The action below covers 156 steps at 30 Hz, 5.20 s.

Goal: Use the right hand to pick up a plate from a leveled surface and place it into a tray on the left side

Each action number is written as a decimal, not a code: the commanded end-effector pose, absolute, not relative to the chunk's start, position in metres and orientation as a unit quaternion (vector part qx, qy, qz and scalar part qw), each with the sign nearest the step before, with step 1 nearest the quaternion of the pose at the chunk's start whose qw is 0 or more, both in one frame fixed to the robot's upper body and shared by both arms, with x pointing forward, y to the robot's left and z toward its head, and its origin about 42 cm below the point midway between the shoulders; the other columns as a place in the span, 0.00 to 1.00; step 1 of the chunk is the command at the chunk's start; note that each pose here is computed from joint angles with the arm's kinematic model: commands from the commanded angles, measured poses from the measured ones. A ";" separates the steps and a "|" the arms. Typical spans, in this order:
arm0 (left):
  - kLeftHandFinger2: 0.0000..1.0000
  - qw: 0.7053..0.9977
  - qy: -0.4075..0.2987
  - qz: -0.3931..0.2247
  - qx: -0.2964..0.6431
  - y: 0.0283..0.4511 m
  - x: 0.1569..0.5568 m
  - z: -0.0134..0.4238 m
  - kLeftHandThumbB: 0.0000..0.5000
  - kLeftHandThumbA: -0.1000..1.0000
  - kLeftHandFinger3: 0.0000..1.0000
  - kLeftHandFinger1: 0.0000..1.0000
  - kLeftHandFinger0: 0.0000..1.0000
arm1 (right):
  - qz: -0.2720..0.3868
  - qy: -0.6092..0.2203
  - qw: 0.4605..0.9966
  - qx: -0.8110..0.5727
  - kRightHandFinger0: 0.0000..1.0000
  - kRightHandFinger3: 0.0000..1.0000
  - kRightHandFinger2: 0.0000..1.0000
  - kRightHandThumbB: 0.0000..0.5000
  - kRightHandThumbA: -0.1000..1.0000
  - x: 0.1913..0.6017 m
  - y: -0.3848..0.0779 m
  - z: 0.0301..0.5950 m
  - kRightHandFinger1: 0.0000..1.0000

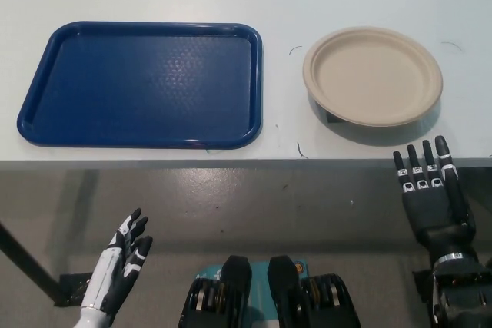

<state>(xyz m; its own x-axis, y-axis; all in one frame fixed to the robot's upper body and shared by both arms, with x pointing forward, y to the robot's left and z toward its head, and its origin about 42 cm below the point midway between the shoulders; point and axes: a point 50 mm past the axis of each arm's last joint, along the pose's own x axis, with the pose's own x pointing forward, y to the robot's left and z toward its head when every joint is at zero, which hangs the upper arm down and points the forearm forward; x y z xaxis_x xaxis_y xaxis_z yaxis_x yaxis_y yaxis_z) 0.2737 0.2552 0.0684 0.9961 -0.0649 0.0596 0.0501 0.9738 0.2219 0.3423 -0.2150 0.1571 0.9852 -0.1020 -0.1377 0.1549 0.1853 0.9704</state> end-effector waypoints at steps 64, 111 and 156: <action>1.00 0.991 -0.049 -0.040 0.119 0.256 0.271 0.071 0.36 0.88 1.00 1.00 1.00 | -0.109 0.174 0.782 0.589 0.00 0.57 0.45 0.00 0.83 0.473 -0.171 0.180 0.03; 1.00 0.988 -0.054 -0.058 0.136 0.257 0.284 0.078 0.30 0.91 1.00 1.00 1.00 | 0.085 -0.057 0.893 0.438 0.00 0.88 0.63 0.00 0.28 0.384 -0.103 0.334 0.33; 1.00 0.982 -0.046 -0.105 0.148 0.243 0.287 0.077 0.53 0.92 1.00 1.00 1.00 | 0.192 0.092 0.961 0.175 1.00 1.00 1.00 0.91 1.00 0.533 0.078 0.373 1.00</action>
<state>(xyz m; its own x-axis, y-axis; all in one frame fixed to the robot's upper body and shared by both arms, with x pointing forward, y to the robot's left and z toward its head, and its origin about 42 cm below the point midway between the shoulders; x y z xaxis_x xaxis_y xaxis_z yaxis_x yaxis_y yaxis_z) 0.2794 0.2402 0.0658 0.9829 -0.1831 0.0213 0.1707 0.9476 0.2700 0.5271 0.0720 0.3224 0.8867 0.3475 -0.3048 -0.2095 0.8899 0.4052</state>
